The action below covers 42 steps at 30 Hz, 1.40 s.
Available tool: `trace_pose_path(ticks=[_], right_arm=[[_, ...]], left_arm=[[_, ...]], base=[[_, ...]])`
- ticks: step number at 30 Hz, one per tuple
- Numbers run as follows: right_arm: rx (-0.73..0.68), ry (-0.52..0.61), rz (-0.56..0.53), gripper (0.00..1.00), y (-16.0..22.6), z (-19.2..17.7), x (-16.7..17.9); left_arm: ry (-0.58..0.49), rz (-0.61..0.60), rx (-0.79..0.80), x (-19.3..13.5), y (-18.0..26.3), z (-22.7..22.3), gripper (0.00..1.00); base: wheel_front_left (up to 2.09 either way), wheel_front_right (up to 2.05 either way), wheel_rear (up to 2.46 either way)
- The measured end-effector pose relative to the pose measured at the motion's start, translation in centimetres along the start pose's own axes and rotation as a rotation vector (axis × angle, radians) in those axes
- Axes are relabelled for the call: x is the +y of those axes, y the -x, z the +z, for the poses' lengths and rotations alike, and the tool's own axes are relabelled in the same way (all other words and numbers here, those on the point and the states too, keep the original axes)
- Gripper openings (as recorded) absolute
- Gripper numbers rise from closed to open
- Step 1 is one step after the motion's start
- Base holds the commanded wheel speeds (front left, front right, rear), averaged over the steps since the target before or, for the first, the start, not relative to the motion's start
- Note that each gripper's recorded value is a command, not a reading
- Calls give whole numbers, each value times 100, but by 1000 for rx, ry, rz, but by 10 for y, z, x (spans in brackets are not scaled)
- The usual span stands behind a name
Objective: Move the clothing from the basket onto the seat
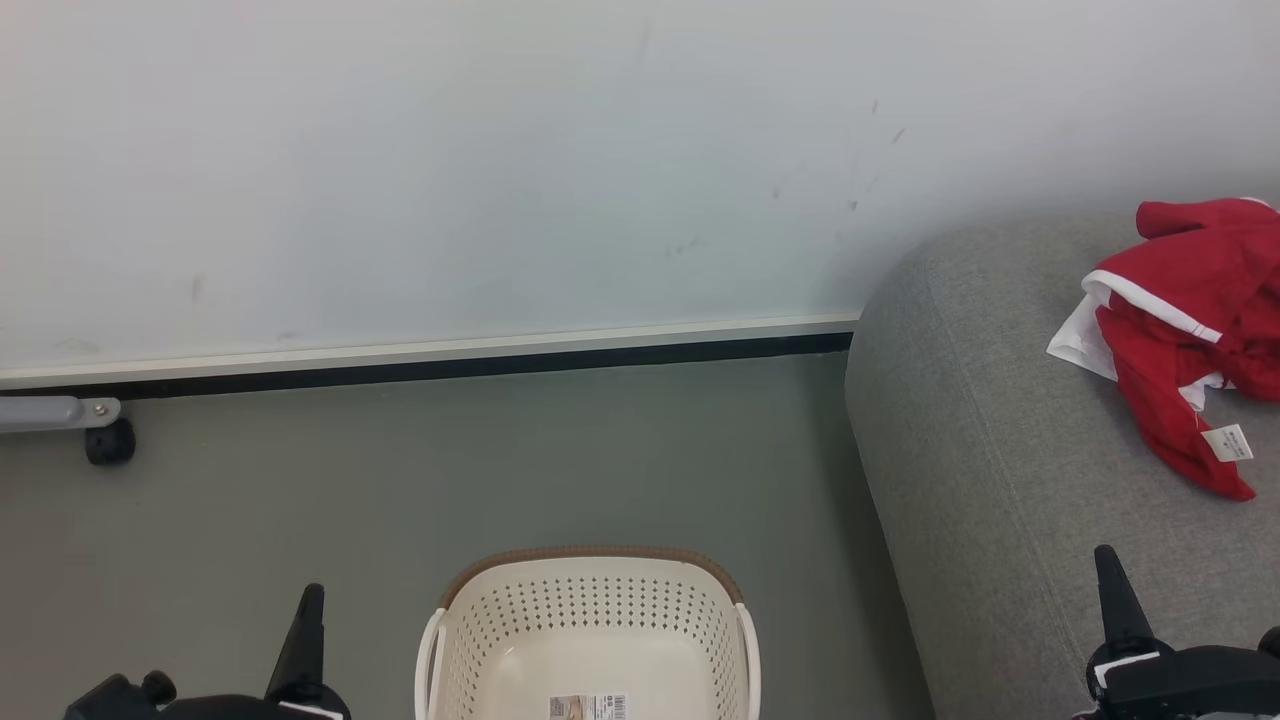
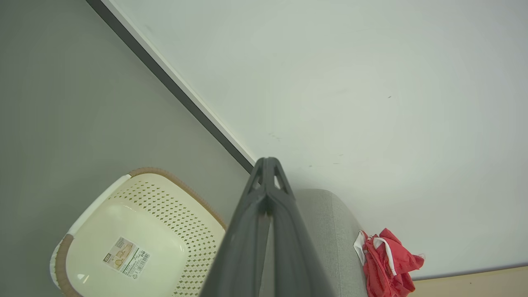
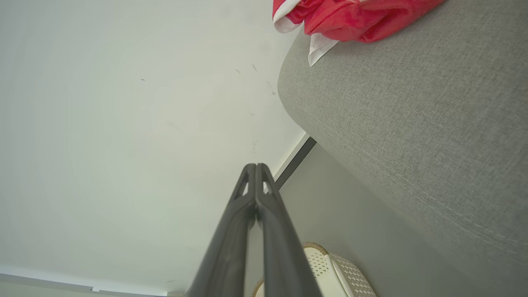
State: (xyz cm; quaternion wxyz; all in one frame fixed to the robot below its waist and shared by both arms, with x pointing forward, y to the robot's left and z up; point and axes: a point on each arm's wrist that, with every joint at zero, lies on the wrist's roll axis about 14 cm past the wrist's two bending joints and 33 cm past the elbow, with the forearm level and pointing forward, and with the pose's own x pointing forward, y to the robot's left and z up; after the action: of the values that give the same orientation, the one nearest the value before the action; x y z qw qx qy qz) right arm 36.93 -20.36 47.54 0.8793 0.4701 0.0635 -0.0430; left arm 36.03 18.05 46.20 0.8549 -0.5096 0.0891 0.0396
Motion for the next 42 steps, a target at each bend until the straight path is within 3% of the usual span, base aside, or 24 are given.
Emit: trace_pose_path(ticks=[26, 38, 42], right_arm=[[-11, -418, 35, 0, -8, 3, 3], [-24, -586, 54, 0, -9, 4, 3], [-24, -592, 67, 0, -10, 6, 6]], left_arm=[[341, -53, -13, -6, -10, 12, 0], [479, -91, -25, -11, -14, 19, 0], [496, -96, -26, -12, -15, 19, 0]], base=[[0, 0, 0], [0, 0, 0], [0, 0, 0]])
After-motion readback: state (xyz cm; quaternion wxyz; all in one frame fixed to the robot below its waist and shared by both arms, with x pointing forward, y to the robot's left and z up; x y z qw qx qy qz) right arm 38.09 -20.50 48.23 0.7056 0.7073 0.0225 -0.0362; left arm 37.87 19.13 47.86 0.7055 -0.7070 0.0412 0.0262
